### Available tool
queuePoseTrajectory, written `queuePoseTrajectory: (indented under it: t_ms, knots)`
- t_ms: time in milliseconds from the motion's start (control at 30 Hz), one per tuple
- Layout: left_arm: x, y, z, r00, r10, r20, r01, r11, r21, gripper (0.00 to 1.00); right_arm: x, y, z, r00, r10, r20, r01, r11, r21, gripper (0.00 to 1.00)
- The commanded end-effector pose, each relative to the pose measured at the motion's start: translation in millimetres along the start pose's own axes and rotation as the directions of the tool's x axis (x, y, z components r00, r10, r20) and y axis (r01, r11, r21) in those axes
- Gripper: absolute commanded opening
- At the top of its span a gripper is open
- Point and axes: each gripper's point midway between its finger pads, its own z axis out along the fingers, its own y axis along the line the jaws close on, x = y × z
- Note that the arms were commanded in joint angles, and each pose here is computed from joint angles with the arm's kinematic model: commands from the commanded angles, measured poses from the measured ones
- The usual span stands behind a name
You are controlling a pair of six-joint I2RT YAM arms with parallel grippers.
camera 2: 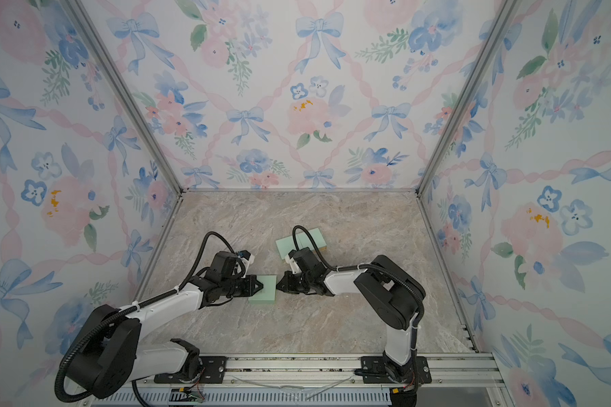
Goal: Take out the earrings from the drawer-style jewelry box
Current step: Open the drawer in the jewelry box.
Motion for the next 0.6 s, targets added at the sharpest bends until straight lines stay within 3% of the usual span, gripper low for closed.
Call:
queuePoseTrajectory:
  t_ms: [0, 567]
  knots:
    - [22.2, 21.3, 4.4, 0.997, -0.016, -0.079, 0.008, 0.995, -0.095, 0.0, 3.8, 8.7, 6.5, 1.0, -0.002, -0.025, 0.002, 1.0, -0.014, 0.11]
    - [25.6, 27.3, 4.0, 0.996, -0.026, -0.081, 0.016, 0.992, -0.123, 0.0, 4.1, 14.5, 4.5, 0.999, -0.015, -0.028, 0.014, 1.0, -0.018, 0.0]
